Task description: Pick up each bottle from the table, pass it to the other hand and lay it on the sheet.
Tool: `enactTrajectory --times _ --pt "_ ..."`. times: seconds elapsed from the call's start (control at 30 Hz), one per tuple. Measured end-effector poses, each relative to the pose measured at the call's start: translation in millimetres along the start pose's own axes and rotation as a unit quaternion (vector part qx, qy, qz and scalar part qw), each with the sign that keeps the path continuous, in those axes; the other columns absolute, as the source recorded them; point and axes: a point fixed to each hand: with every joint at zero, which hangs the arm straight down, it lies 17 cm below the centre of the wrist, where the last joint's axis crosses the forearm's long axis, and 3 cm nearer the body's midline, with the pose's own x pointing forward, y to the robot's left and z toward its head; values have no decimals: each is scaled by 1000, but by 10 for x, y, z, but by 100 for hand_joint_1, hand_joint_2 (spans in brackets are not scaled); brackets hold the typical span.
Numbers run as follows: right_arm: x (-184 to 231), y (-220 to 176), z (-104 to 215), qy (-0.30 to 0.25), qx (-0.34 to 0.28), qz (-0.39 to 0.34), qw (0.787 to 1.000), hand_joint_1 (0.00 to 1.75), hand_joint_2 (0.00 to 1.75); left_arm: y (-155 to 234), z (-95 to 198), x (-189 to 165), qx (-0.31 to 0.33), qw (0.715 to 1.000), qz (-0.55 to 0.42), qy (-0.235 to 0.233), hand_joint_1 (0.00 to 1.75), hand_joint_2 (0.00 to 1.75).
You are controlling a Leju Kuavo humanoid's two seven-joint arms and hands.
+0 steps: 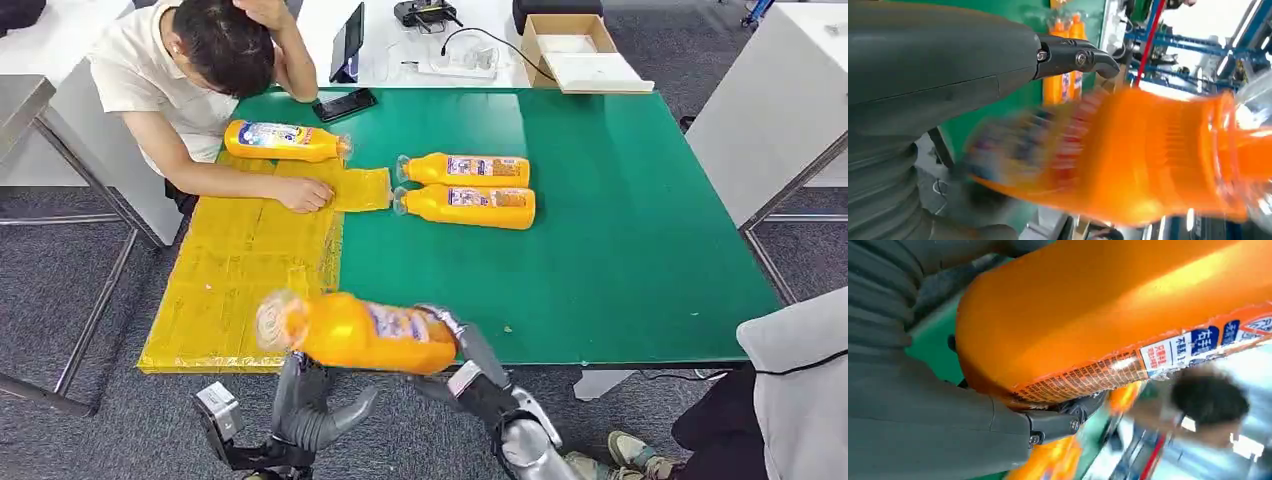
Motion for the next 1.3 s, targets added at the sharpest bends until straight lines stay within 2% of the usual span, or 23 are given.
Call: enactTrajectory --times 0.1,0.23,0.53,0.57,0.6,0.63,0.67,0.7,0.73,0.77,0.8,1.0,1.3 --pt "17 364 -3 -8 43 -3 999 175 175 -49 -25 -9 -12 1000 18 9 0 175" --pt "42 644 -6 -13 79 -7 997 175 175 -120 -52 1 -29 999 36 11 0 175" --pt "20 732 -45 -15 98 -3 995 175 175 -91 -54 6 -30 997 68 16 0 175" --pt "24 744 -48 -17 101 -2 995 175 175 -90 -54 3 -32 996 83 21 110 175" --pt "29 751 -53 -19 103 -2 995 175 175 -85 -52 -3 -34 995 93 25 175 175" --pt "29 759 -58 -19 104 -2 994 175 175 -82 -49 -9 -35 994 97 26 175 175" --pt "28 768 -65 -20 106 -2 994 150 175 -74 -51 -2 -35 994 99 25 175 175" --pt "27 774 -72 -20 107 -1 994 30 175 -64 -52 5 -35 994 103 25 175 175" --pt "25 778 -79 -19 108 -2 994 0 175 -44 -57 14 -33 994 104 23 175 175" --pt "17 786 -77 -18 109 -1 994 0 175 -34 -62 21 -32 994 104 22 175 175" --pt "8 818 -64 -17 114 -2 993 0 0 -29 -76 37 -32 994 107 20 175 175" --pt "-19 952 -21 -10 123 -13 992 0 0 -7 -117 64 -20 993 113 14 175 175" --pt "-160 921 165 4 100 -11 995 0 0 349 -159 74 20 999 29 1 175 175"
